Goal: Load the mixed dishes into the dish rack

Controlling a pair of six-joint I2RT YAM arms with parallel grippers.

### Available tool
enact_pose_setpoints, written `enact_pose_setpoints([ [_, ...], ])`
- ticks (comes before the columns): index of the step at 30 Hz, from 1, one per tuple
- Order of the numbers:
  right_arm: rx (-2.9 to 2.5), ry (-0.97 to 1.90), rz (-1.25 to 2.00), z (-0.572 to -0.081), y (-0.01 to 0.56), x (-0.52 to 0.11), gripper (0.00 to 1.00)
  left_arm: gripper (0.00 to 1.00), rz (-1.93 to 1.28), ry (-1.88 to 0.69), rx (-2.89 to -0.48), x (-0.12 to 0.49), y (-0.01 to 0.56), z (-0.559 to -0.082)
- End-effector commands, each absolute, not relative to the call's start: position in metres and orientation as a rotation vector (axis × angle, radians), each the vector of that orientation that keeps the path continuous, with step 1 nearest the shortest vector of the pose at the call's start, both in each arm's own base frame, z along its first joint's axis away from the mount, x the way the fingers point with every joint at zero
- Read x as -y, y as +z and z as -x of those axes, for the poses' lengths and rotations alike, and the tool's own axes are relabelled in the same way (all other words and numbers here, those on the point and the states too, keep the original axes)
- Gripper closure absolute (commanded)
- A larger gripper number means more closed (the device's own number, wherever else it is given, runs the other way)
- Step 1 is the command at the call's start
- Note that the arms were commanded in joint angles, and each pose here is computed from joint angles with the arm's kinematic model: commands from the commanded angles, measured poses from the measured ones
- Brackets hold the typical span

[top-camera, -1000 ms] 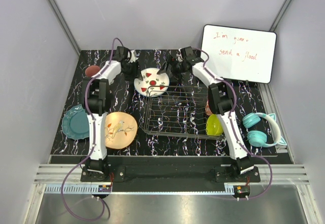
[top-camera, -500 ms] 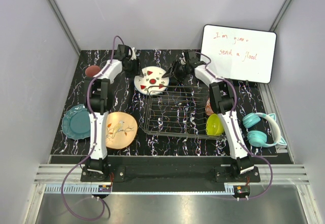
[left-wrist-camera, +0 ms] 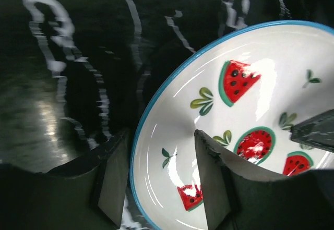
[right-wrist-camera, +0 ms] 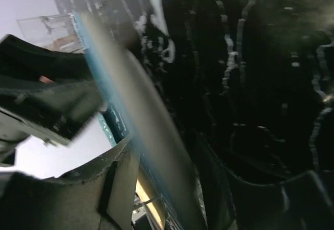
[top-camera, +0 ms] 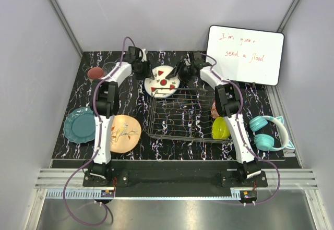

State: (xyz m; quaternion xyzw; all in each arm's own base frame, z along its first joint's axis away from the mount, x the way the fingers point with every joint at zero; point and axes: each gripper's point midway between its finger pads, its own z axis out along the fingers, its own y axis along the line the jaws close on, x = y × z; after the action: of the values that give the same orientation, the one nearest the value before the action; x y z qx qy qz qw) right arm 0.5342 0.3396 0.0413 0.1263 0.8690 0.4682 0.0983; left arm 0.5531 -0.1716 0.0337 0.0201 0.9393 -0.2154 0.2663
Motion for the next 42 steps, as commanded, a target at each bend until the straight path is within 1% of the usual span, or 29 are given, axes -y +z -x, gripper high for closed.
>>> enact_pose_setpoints([
  [1, -2.379, 1.621, -0.125, -0.524, 0.119, -0.402, 0.49, 0.47, -0.224, -0.976, -2.645, 0.288, 0.03, -0.482],
  [2, -2.376, 1.623, -0.118, -0.523, 0.121, -0.403, 0.54, 0.47, -0.229, -0.972, -2.642, 0.288, 0.03, -0.483],
  [4, -2.38, 1.623, -0.117, -0.522, 0.12, -0.402, 0.58, 0.47, -0.229, -0.955, -2.647, 0.286, 0.026, -0.484],
  [5, -2.381, 1.624, -0.115, -0.521, 0.121, -0.401, 0.64, 0.47, -0.229, -0.947, -2.653, 0.284, 0.024, -0.483],
  [6, -2.385, 1.624, -0.115, -0.521, 0.119, -0.402, 0.73, 0.47, -0.232, -0.943, -2.655, 0.283, 0.023, -0.482],
  [8, -2.383, 1.618, -0.11, -0.521, 0.121, -0.401, 0.86, 0.47, -0.243, -0.919, -2.657, 0.279, 0.021, -0.482],
  [9, -2.385, 1.617, -0.11, -0.52, 0.122, -0.4, 0.97, 0.47, -0.243, -0.909, -2.652, 0.277, 0.022, -0.483],
  [10, -2.385, 1.609, -0.107, -0.521, 0.121, -0.398, 1.0, 0.47, -0.24, -0.892, -2.648, 0.272, 0.023, -0.486],
  [13, -2.364, 1.585, -0.076, -0.523, 0.132, -0.394, 1.0, 0.47, -0.23, -0.869, -2.63, 0.26, 0.031, -0.493],
  [14, -2.334, 1.574, -0.047, -0.525, 0.146, -0.393, 1.0, 0.47, -0.231, -0.862, -2.62, 0.256, 0.036, -0.496],
  [16, -2.318, 1.479, 0.009, -0.529, 0.156, -0.386, 1.0, 0.46, -0.228, -0.825, -2.605, 0.239, 0.053, -0.5],
  [17, -2.268, 1.446, 0.052, -0.533, 0.18, -0.383, 1.0, 0.45, -0.234, -0.818, -2.589, 0.234, 0.064, -0.503],
  [19, -2.244, 1.354, 0.113, -0.535, 0.193, -0.374, 1.0, 0.41, -0.268, -0.785, -2.562, 0.218, 0.092, -0.501],
  [20, -2.191, 1.333, 0.144, -0.537, 0.218, -0.37, 1.0, 0.41, -0.3, -0.78, -2.541, 0.214, 0.107, -0.501],
  [22, -2.15, 1.248, 0.212, -0.537, 0.235, -0.363, 1.0, 0.4, -0.375, -0.747, -2.54, 0.201, 0.133, -0.488],
  [23, -2.099, 1.222, 0.248, -0.536, 0.258, -0.359, 1.0, 0.39, -0.391, -0.728, -2.536, 0.195, 0.142, -0.483],
  [24, -2.096, 1.195, 0.268, -0.533, 0.264, -0.356, 1.0, 0.39, -0.393, -0.706, -2.508, 0.184, 0.164, -0.477],
  [25, -2.066, 1.137, 0.306, -0.535, 0.272, -0.35, 1.0, 0.39, -0.401, -0.672, -2.514, 0.174, 0.166, -0.47],
  [26, -2.042, 1.11, 0.326, -0.529, 0.291, -0.345, 1.0, 0.35, -0.394, -0.651, -2.507, 0.167, 0.173, -0.466],
  [27, -2.02, 1.057, 0.351, -0.529, 0.297, -0.34, 1.0, 0.34, -0.381, -0.628, -2.464, 0.155, 0.196, -0.462],
  [28, -1.984, 1.027, 0.364, -0.524, 0.318, -0.334, 1.0, 0.32, -0.386, -0.589, -2.46, 0.144, 0.199, -0.458],
  [31, -1.931, 0.916, 0.39, -0.517, 0.347, -0.316, 1.0, 0.2, -0.337, -0.516, -2.405, 0.117, 0.231, -0.452],
  [34, -1.918, 0.832, 0.406, -0.513, 0.354, -0.302, 1.0, 0.17, -0.28, -0.539, -2.362, 0.102, 0.259, -0.447],
  [36, -1.944, 0.76, 0.438, -0.512, 0.342, -0.294, 1.0, 0.15, -0.209, -0.588, -2.343, 0.093, 0.274, -0.443],
  [37, -1.915, 0.729, 0.462, -0.502, 0.358, -0.288, 1.0, 0.11, -0.202, -0.636, -2.329, 0.095, 0.281, -0.44],
  [39, -1.891, 0.577, 0.566, -0.494, 0.353, -0.274, 1.0, 0.01, -0.197, -0.654, -2.305, 0.091, 0.292, -0.433],
  [40, -1.789, 0.526, 0.601, -0.47, 0.393, -0.264, 1.0, 0.01, -0.205, -0.655, -2.312, 0.092, 0.29, -0.429],
  [41, -1.786, 0.468, 0.646, -0.466, 0.372, -0.26, 1.0, 0.01, -0.208, -0.642, -2.315, 0.09, 0.292, -0.424],
  [42, -1.707, 0.342, 0.739, -0.459, 0.376, -0.249, 1.0, 0.01, -0.233, -0.631, -2.317, 0.089, 0.291, -0.42],
])
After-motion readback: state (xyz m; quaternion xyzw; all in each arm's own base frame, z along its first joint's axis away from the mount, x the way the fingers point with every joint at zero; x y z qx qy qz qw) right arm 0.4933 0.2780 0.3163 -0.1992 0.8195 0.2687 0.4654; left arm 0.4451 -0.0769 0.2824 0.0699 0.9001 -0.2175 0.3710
